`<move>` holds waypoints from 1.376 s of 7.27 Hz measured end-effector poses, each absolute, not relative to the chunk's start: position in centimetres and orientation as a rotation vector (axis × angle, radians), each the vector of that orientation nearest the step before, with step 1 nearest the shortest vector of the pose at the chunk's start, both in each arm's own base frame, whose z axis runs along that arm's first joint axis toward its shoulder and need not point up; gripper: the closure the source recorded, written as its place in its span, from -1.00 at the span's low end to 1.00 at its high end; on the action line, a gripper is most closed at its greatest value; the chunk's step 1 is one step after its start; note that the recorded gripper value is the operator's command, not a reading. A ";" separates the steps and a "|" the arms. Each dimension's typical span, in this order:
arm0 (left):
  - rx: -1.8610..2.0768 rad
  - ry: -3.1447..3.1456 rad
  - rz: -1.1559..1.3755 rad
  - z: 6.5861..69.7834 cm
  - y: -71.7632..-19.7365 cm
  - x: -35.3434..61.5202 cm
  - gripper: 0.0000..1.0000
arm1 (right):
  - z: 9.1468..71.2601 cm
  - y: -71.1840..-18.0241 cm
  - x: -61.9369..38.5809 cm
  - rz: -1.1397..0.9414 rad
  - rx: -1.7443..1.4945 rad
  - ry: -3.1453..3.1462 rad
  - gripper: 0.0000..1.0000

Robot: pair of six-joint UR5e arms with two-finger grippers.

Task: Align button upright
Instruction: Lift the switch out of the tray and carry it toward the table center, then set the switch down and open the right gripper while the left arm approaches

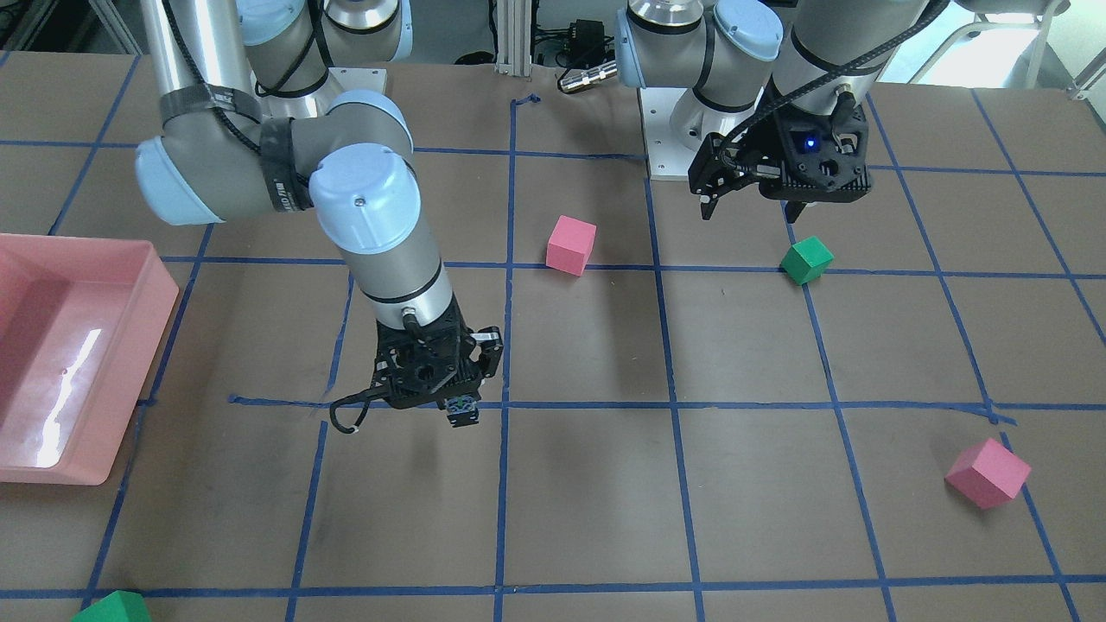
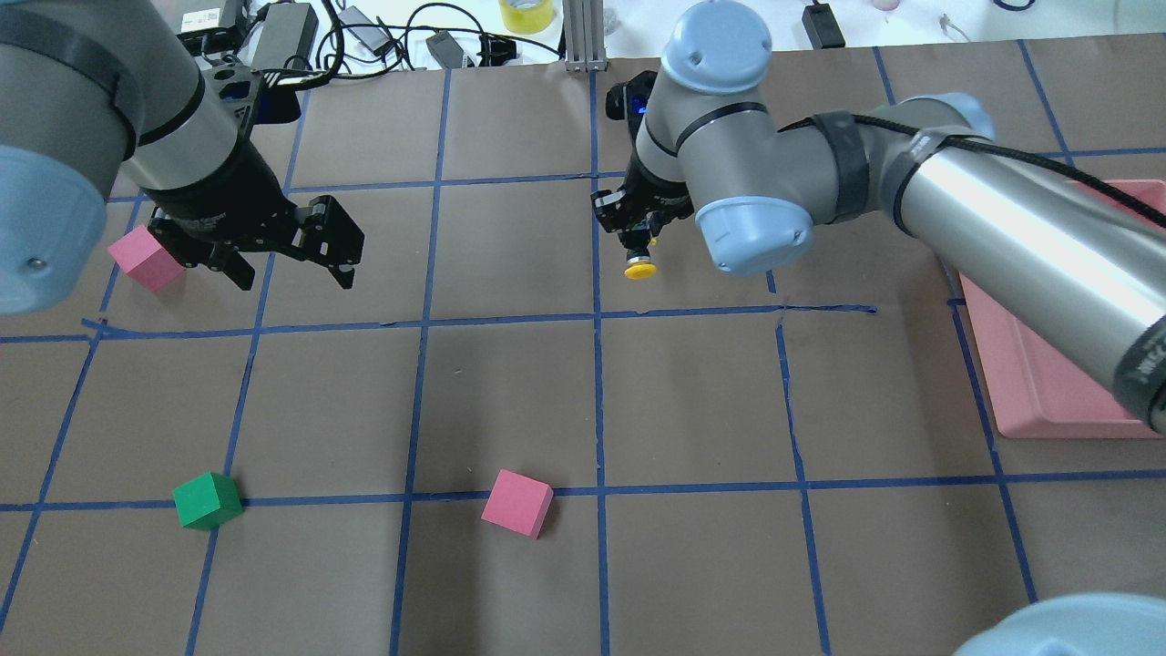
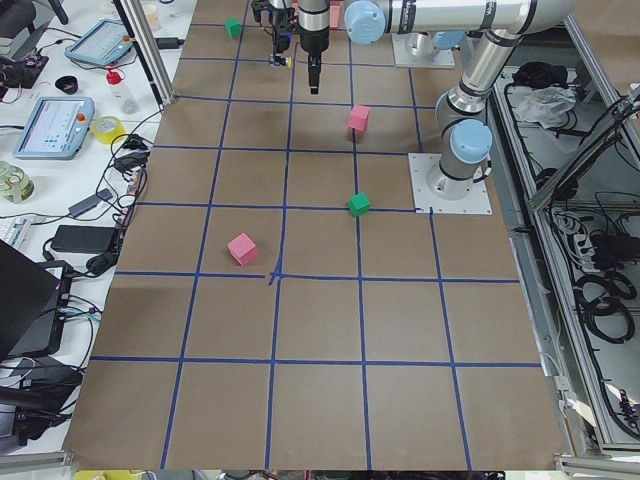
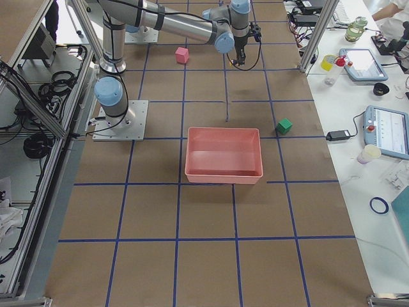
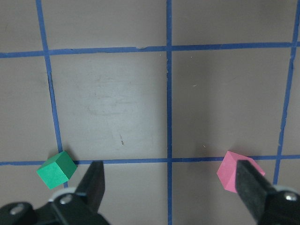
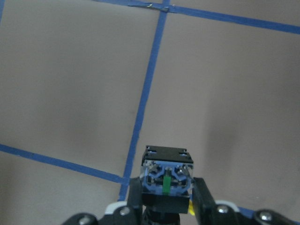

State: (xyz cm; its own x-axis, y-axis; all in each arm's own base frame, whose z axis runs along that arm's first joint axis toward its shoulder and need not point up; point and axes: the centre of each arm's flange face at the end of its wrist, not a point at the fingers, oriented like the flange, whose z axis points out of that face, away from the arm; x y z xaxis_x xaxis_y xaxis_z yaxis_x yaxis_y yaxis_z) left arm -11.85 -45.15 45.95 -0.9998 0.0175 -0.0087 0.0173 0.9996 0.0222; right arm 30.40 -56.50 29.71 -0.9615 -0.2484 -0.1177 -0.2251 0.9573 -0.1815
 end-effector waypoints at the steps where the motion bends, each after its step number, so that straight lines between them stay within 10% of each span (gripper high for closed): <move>1: 0.017 3.135 0.018 45.6 -44.1 -11.9 -1.00 | 28.2 -55.8 32.3 -0.228 -0.389 2.967 1.00; 5: 0.015 3.142 -0.016 44.6 -40.1 -12.3 -1.00 | 23.5 -55.2 34.7 -0.140 -0.392 2.967 1.00; 9: 0.030 3.156 0.002 42.7 -36.6 -12.9 -0.75 | 21.1 -54.0 34.8 -0.063 -0.390 2.944 -1.00; 10: 0.035 3.161 0.005 42.1 -36.0 -13.1 -0.73 | 21.5 -54.1 34.8 -0.094 -0.399 2.938 -1.00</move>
